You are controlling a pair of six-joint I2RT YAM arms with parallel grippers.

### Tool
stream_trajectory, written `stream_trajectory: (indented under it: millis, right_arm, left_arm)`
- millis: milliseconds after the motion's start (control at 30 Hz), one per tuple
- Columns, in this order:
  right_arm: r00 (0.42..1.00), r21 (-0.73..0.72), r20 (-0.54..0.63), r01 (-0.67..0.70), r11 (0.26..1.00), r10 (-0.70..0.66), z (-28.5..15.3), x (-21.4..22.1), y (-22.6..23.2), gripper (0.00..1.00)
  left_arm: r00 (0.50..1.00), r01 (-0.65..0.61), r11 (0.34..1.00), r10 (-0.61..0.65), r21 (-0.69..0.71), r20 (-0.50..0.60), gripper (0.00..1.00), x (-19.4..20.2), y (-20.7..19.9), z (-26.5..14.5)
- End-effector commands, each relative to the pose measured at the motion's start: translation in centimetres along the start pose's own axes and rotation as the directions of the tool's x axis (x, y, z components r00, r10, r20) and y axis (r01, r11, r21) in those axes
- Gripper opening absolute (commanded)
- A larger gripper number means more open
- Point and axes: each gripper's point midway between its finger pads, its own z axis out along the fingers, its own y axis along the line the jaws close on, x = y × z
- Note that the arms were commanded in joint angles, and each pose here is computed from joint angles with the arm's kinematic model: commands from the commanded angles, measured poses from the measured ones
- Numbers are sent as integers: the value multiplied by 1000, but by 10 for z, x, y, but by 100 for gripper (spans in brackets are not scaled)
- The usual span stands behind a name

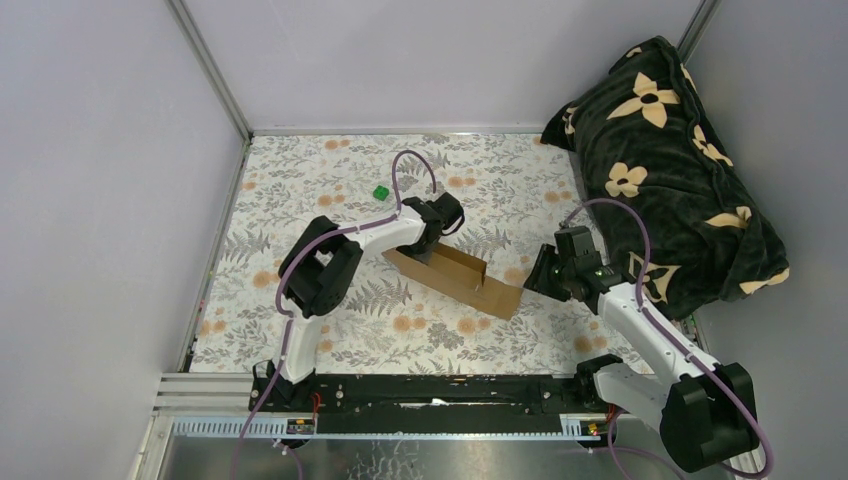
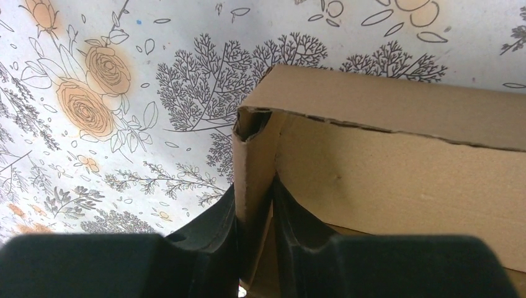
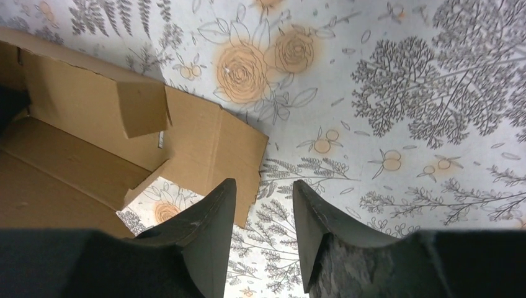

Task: Fold the paper box
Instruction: Fold the paper box at the center of the board.

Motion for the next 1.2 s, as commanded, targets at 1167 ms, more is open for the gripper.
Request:
stream_trajectory:
  millis: [1167]
  right_arm:
    - [983, -160, -97, -173, 972, 158, 42, 26, 35, 35]
  left_arm:
    - [996, 30, 995, -22, 93, -86, 28, 17, -32, 19]
